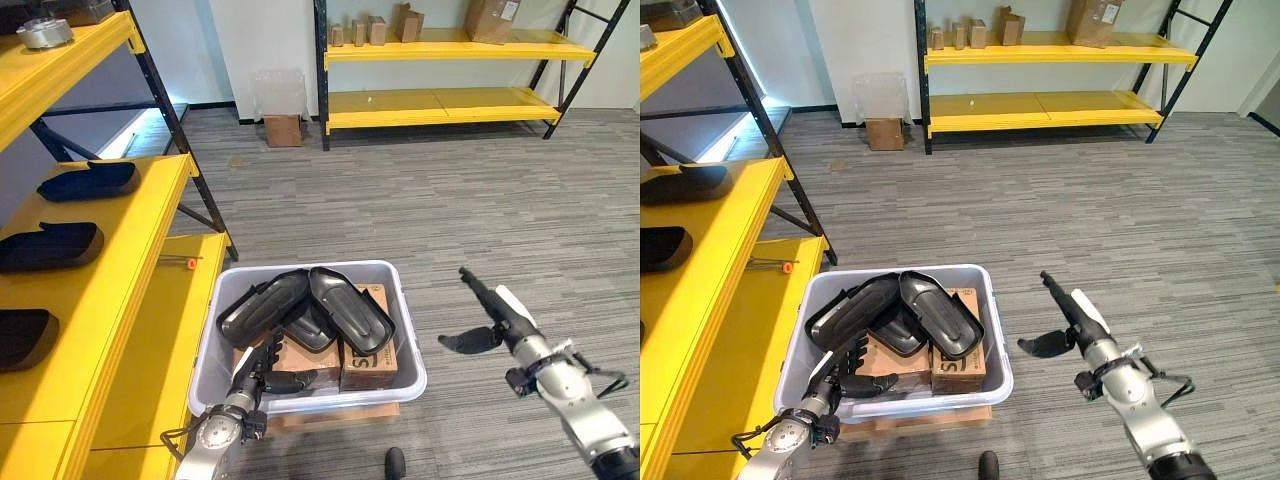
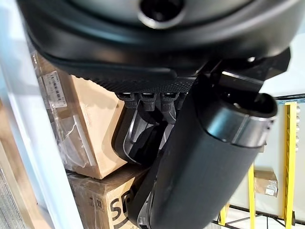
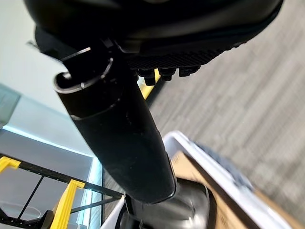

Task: Move parts from the plastic box to the shelf.

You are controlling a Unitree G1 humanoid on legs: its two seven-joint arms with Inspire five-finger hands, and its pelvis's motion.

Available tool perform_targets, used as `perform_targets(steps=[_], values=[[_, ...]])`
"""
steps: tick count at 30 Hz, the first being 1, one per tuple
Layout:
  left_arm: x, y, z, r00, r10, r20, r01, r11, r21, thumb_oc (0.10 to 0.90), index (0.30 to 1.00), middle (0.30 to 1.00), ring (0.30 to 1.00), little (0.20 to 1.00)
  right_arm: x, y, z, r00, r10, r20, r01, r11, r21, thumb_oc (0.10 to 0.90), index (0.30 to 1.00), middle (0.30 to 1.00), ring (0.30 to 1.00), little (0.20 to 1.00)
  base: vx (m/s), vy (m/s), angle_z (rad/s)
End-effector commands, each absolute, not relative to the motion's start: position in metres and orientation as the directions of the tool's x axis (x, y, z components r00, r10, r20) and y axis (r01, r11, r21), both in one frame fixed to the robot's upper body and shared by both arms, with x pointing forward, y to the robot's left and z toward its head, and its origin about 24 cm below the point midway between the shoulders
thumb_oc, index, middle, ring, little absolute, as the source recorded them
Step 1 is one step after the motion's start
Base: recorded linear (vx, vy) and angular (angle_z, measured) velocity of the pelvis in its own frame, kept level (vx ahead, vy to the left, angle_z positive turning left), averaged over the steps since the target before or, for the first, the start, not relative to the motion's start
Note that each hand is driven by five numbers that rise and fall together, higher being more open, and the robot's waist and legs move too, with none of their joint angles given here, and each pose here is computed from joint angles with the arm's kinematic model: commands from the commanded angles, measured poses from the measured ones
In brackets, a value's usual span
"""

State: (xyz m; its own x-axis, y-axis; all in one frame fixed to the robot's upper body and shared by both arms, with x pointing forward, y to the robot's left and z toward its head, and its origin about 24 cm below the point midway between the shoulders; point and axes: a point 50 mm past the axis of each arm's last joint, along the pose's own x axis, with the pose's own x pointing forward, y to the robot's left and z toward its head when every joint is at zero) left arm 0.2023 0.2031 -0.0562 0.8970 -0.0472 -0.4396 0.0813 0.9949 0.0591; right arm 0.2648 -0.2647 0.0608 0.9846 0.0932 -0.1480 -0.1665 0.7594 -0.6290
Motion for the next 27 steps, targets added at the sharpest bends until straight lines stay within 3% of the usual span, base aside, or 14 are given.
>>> perform_targets(steps=[1, 13, 27], values=[[0.245, 0.207, -0.004, 0.977, -0.106, -0.187, 0.131, 0.983, 0.125, 0.9, 1.0, 1.0, 1.0, 1.0, 0.294, -0.237, 0.126, 0.961, 0.247, 0.124, -0.081, 0.683, -0.726, 0.9, 1.0, 1.0, 1.0, 1.0, -0.05, -0.058, 0.1], [0.267, 0.199, 0.029, 0.987, -0.149, -0.053, 0.155, 0.981, 0.12, 0.9, 1.0, 1.0, 1.0, 1.0, 0.328, -0.187, 0.189, 0.859, 0.496, 0.123, -0.1, 0.398, -0.912, 0.9, 1.0, 1.0, 1.0, 1.0, -0.14, -0.051, 0.07], [0.28, 0.195, 0.044, 0.995, -0.1, 0.011, 0.099, 0.99, 0.102, 0.9, 1.0, 1.0, 1.0, 1.0, 0.34, -0.166, 0.215, 0.841, 0.505, 0.195, -0.01, 0.374, -0.927, 0.9, 1.0, 1.0, 1.0, 1.0, -0.07, -0.018, 0.03]])
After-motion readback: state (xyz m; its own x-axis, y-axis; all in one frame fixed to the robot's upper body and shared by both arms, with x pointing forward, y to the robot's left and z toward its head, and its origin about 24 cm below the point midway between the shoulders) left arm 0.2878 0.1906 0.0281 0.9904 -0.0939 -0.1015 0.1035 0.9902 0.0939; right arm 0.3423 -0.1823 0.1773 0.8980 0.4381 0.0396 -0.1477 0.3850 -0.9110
